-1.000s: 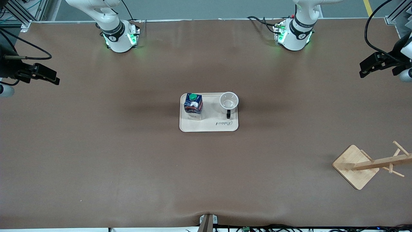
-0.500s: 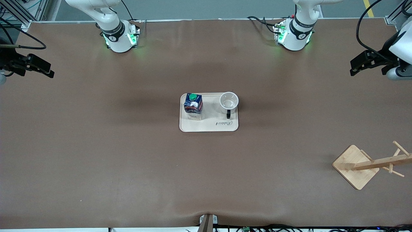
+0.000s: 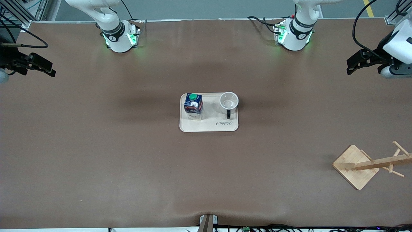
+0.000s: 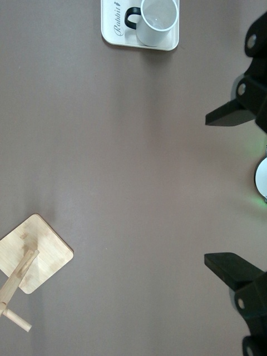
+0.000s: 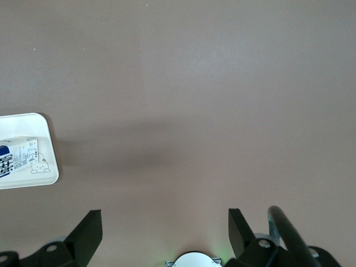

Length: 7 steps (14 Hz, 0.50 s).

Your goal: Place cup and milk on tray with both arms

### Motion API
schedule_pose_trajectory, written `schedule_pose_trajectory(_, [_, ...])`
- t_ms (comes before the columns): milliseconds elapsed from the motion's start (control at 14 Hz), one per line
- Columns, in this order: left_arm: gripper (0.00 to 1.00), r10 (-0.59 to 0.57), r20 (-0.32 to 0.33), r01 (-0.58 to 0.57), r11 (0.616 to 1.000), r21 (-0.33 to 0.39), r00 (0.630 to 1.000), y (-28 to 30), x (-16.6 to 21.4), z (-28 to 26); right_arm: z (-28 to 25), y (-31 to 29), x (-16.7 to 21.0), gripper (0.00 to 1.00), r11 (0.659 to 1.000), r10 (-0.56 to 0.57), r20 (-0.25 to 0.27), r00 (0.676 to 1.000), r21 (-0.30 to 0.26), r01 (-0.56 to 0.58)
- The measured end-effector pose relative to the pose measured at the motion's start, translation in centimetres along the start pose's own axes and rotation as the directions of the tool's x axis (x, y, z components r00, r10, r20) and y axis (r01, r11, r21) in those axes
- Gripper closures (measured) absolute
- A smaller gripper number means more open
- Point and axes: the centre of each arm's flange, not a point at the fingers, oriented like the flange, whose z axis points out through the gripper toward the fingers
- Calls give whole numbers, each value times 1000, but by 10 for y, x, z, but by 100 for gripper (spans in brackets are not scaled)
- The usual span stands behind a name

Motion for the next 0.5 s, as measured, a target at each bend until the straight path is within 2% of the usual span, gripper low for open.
schedule_pose_trajectory(500, [0,-7,-10,7,1000,-2,1000,-5,2,-1,2,4,2,0,1000,7,1,1000,0,-7])
